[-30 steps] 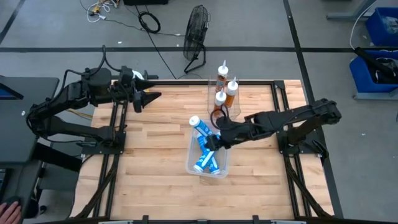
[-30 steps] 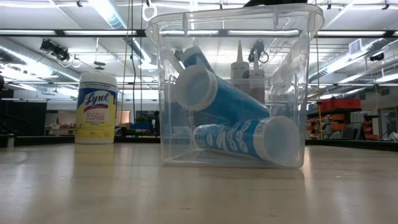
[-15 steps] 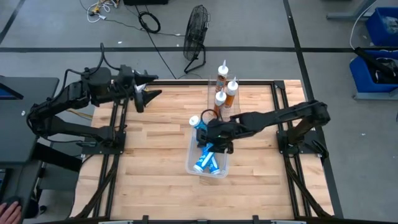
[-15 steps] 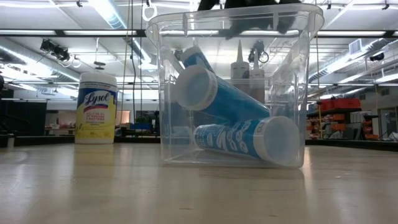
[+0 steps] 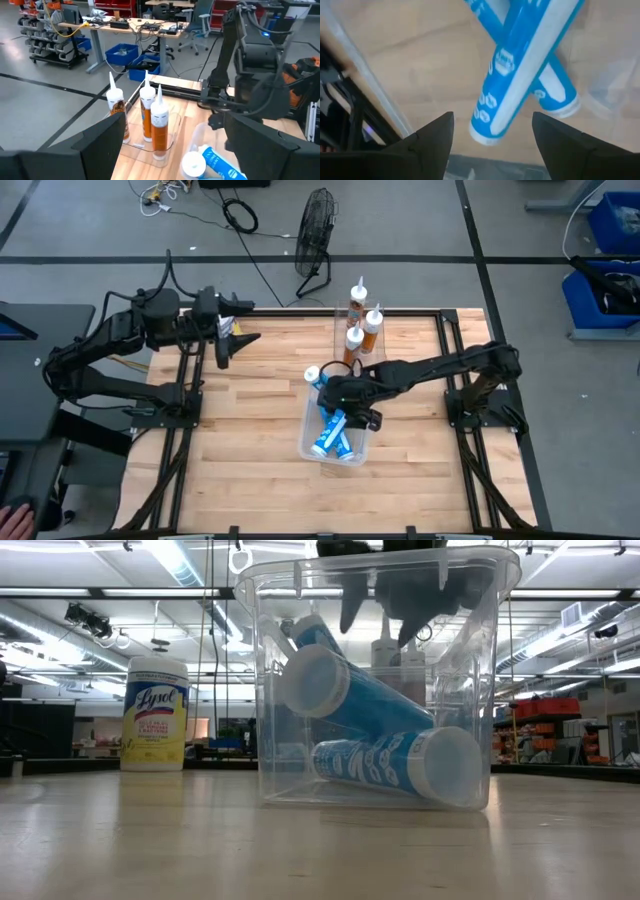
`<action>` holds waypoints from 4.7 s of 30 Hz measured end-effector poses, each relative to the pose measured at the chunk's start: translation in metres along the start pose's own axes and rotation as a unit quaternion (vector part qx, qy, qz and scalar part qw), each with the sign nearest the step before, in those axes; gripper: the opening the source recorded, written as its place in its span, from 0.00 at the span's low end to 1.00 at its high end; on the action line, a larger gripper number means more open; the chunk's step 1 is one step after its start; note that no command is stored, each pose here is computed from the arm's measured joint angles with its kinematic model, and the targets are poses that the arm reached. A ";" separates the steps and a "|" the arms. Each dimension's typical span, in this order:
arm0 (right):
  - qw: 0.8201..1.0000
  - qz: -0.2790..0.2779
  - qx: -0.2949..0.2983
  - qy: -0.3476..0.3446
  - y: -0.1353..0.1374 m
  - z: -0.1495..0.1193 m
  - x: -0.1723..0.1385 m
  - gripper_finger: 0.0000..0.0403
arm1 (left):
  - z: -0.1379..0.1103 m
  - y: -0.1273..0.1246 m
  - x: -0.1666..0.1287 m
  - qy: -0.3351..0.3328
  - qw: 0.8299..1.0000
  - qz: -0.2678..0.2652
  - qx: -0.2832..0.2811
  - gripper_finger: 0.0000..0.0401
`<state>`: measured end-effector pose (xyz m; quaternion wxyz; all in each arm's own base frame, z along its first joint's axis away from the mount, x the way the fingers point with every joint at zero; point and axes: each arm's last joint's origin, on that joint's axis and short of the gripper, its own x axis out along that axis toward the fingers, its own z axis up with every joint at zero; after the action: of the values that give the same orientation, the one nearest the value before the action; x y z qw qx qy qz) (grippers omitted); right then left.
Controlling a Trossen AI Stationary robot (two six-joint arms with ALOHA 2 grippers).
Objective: Sort silicone sealant tubes
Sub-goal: Adjust the blue sealants in the bottom transparent bin
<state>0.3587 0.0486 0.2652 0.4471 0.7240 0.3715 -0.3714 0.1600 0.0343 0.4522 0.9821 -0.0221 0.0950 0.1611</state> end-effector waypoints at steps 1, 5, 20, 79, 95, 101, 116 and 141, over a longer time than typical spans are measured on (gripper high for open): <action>1.000 -0.001 0.005 -0.003 0.001 0.002 0.000 0.68 | 0.000 0.000 0.000 0.000 1.000 0.000 0.000 0.85; 0.999 -0.019 0.018 -0.028 0.001 0.015 0.001 0.68 | 0.000 0.000 0.000 0.000 1.000 0.000 0.000 0.85; 0.998 -0.044 0.035 -0.008 0.005 0.022 0.025 0.58 | 0.000 0.000 0.000 0.000 0.999 -0.001 0.052 0.85; 0.987 -0.148 0.043 -0.044 -0.011 0.027 0.062 0.58 | -0.003 0.000 0.000 0.018 0.995 -0.001 0.099 0.85; 0.987 -0.137 0.000 -0.079 -0.011 0.029 0.062 0.43 | -0.004 0.000 -0.001 0.022 0.994 -0.002 0.110 0.85; 0.987 -0.131 -0.026 -0.089 -0.010 0.022 0.059 0.41 | -0.004 0.000 -0.001 0.021 0.994 -0.002 0.111 0.85; 0.991 -0.087 -0.058 -0.086 0.003 0.019 0.056 0.21 | -0.003 0.000 -0.001 0.015 0.994 -0.001 0.110 0.85; 0.991 -0.064 -0.046 -0.106 0.020 0.052 0.093 0.65 | -0.003 0.000 0.000 0.014 0.991 -0.002 0.132 0.85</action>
<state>0.4070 0.0136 0.1748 0.4920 0.6343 0.3837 -0.4564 0.1590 0.0341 0.4496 0.9752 0.1054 0.1293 0.1454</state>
